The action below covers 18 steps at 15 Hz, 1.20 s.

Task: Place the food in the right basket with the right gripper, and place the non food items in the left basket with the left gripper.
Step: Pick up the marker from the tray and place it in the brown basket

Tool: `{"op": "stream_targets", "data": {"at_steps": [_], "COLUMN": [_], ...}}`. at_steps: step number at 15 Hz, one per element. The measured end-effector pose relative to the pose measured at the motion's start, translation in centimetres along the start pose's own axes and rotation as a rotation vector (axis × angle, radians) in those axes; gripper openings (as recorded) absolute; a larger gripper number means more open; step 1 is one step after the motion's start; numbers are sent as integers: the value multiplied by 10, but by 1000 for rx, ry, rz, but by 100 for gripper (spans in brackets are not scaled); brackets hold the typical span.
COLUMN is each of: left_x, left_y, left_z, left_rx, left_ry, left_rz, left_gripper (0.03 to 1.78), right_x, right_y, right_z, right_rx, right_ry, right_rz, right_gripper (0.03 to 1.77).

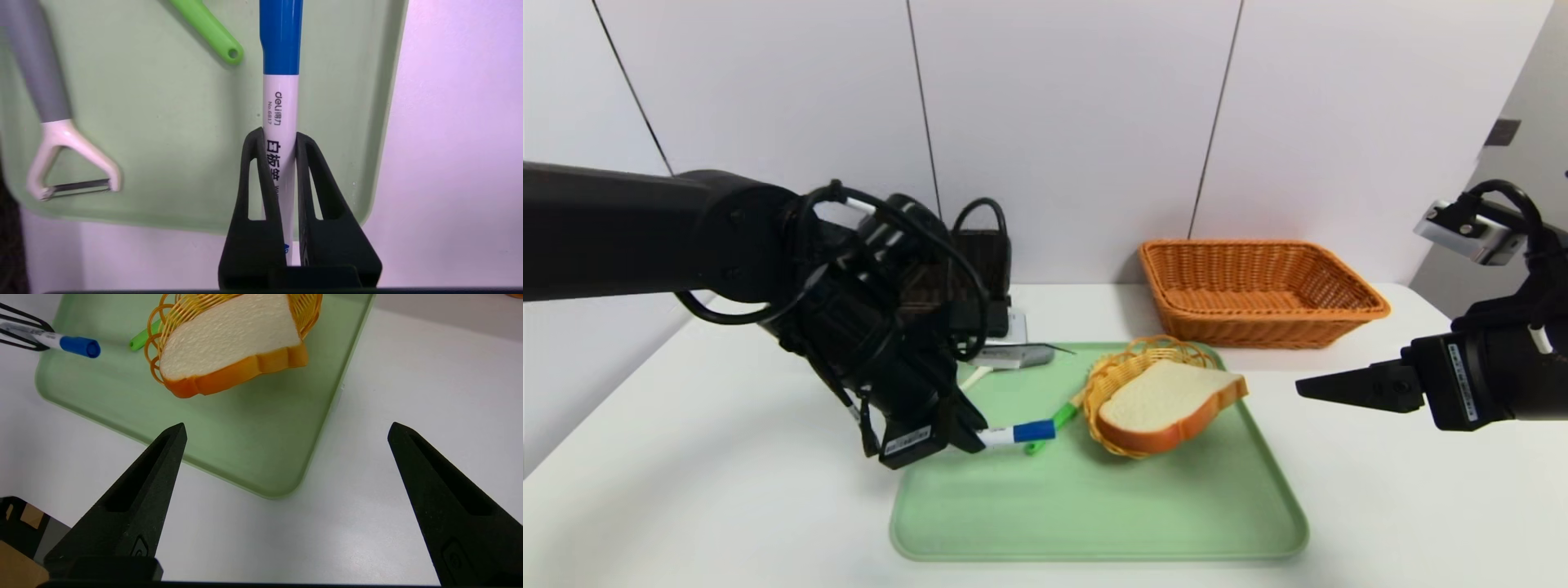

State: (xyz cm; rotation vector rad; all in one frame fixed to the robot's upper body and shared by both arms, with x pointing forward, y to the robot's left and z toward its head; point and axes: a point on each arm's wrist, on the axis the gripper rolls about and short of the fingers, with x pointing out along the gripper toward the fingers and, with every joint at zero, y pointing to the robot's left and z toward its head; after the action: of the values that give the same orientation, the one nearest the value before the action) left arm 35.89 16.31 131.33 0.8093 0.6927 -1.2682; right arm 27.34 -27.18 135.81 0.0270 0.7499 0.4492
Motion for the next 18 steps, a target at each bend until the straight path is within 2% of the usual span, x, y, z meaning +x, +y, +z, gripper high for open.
{"op": "stream_targets", "data": {"at_steps": [3,6,9,11,14,16,18], "left_x": [-36,-65,-78,-79,-78,-83,-89], "left_y": [-3,3,26,47,77,96,114], "left_z": [15,28,32,24,5,-6,-16], "left_rx": [-74,-206,-335,-401,-463,-474,-434], "left_ry": [-88,-189,-266,-279,-259,-250,-231], "left_rz": [95,199,398,515,593,640,691], "left_gripper": [15,15,15,15,15,15,15], "right_x": [-2,-5,-5,-5,-6,-6,-6], "right_y": [1,2,1,1,1,1,0], "right_z": [0,-1,-4,-7,-9,-10,-12], "right_rx": [-3,11,15,17,19,19,21], "right_ry": [-6,-13,-8,-2,1,1,5], "right_rz": [3,4,3,2,1,0,-1], "right_gripper": [170,170,170,170,170,170,170]}}
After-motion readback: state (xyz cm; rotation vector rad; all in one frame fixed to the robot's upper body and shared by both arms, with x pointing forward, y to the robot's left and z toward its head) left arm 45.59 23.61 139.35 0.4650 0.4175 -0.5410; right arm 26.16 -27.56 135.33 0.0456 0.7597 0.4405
